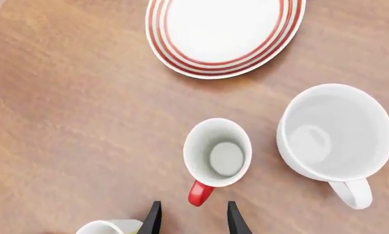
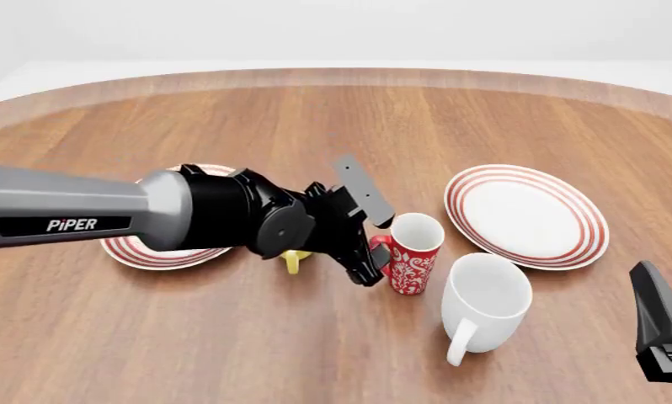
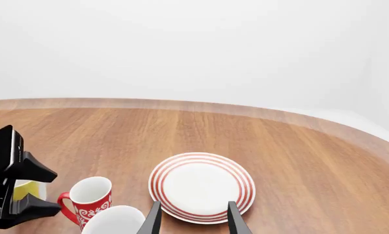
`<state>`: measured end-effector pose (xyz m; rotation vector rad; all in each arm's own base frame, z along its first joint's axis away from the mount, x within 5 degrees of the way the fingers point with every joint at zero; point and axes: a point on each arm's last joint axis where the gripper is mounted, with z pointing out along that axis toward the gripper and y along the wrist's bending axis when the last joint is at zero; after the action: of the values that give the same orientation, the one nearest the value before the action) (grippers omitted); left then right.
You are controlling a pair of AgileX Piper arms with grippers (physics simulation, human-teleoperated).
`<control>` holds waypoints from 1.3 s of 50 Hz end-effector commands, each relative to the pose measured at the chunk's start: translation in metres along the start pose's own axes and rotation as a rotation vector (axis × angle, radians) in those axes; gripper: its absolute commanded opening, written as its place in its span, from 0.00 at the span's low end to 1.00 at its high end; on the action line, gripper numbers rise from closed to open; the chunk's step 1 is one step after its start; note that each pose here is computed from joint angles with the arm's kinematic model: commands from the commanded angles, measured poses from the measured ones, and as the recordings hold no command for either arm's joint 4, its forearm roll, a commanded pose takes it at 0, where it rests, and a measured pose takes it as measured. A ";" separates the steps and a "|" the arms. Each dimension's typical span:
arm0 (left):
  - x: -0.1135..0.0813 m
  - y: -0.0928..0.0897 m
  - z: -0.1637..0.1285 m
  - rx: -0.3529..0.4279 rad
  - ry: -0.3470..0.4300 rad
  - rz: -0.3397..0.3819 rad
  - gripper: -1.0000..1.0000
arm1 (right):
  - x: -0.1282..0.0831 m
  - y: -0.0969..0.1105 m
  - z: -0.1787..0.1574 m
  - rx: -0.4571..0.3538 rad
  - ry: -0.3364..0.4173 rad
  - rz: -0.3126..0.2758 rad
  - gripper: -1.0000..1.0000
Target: Put the red mug on the left plate.
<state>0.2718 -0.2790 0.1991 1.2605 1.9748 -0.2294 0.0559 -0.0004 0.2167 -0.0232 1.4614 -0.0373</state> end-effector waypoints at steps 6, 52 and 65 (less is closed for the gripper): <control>0.007 -0.007 0.016 0.009 0.001 -0.024 1.00 | 0.000 0.000 0.000 0.000 0.000 0.000 1.00; 0.013 0.024 0.021 -0.064 -0.033 -0.086 0.00 | 0.000 0.000 0.000 0.000 0.000 0.000 1.00; -0.009 0.039 -0.022 -0.111 -0.114 -0.072 0.00 | 0.000 0.000 0.000 0.000 0.000 0.000 1.00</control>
<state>0.2958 -0.2650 0.1965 1.1274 1.9680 -0.2232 0.0559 -0.0004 0.2167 -0.0232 1.4614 -0.0373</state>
